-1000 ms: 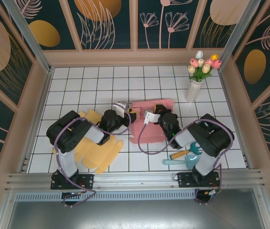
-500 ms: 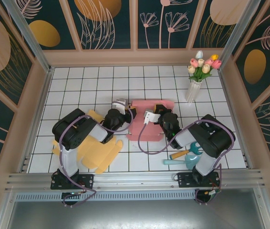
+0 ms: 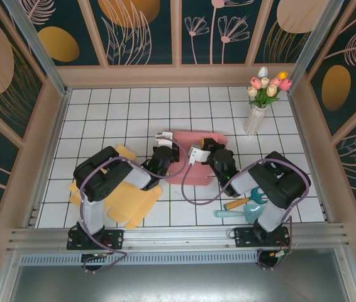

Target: Fold the paper box

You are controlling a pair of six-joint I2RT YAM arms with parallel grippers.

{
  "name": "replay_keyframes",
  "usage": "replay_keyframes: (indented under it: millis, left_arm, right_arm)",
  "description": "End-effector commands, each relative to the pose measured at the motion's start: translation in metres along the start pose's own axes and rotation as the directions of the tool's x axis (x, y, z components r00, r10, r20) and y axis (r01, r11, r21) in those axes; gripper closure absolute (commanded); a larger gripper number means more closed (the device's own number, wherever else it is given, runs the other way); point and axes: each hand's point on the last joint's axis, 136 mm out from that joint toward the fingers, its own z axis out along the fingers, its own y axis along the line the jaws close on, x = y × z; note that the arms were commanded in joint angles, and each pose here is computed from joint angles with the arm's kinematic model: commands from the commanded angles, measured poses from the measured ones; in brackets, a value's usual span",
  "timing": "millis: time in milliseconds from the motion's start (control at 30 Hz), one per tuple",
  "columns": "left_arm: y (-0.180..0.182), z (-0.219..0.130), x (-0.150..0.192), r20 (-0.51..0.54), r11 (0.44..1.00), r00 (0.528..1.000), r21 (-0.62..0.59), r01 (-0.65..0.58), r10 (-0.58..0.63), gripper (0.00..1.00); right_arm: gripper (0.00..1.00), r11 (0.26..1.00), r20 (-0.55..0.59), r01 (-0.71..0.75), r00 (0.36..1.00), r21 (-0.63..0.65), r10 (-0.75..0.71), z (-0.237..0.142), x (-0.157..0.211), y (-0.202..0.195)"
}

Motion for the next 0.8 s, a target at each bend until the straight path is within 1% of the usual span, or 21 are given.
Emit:
replay_keyframes:
  millis: [0,233,267,300,367,400,467,533,633,700,767]
  left_arm:
    - [0.049,-0.002,0.001,-0.029,0.967,0.996,-0.240,-0.084,0.079,1.00]
    - [0.062,-0.001,-0.002,-0.068,0.917,0.985,-0.358,-0.175,0.161,1.00]
    - [0.064,-0.001,-0.002,-0.076,0.908,0.982,-0.374,-0.187,0.172,0.98]
    - [0.066,0.000,-0.002,-0.084,0.900,0.980,-0.386,-0.201,0.183,0.94]
    - [0.067,0.002,0.001,-0.096,0.892,0.975,-0.396,-0.220,0.198,0.80]
    - [0.065,0.003,0.002,-0.097,0.896,0.974,-0.383,-0.226,0.204,0.75]
    - [0.056,0.006,0.005,-0.094,0.921,0.975,-0.320,-0.223,0.203,0.68]
    - [0.040,0.009,0.008,-0.089,0.952,0.977,-0.221,-0.210,0.195,0.63]
    - [0.020,0.009,0.008,-0.081,0.976,0.980,-0.104,-0.189,0.181,0.53]
    - [0.012,0.010,0.010,-0.087,0.981,0.980,-0.059,-0.184,0.178,0.49]
    - [0.008,0.013,0.014,-0.102,0.982,0.978,-0.042,-0.187,0.182,0.47]
  right_arm:
    - [1.00,0.999,-0.006,-0.038,0.999,0.015,0.038,-0.004,0.002,-0.004]
    - [1.00,0.998,-0.001,-0.067,0.998,0.018,0.067,-0.005,0.003,-0.005]
    - [1.00,0.997,0.000,-0.069,0.998,0.019,0.069,-0.005,0.002,-0.005]
    - [1.00,0.997,0.001,-0.072,0.997,0.020,0.072,-0.005,0.002,-0.005]
    - [1.00,0.997,0.002,-0.079,0.997,0.015,0.079,-0.005,0.003,-0.004]
    - [1.00,0.996,0.004,-0.087,0.996,0.013,0.087,-0.005,0.003,-0.003]
    - [1.00,0.995,0.006,-0.096,0.995,0.005,0.096,-0.005,0.003,-0.001]
    - [1.00,0.995,0.003,-0.097,0.995,-0.002,0.097,-0.005,0.004,0.003]
    - [1.00,0.995,-0.003,-0.097,0.995,-0.004,0.097,-0.004,0.006,0.005]
    - [1.00,0.995,-0.004,-0.099,0.995,-0.011,0.099,-0.004,0.006,0.007]
    - [1.00,0.995,-0.005,-0.101,0.995,-0.014,0.101,-0.004,0.006,0.008]
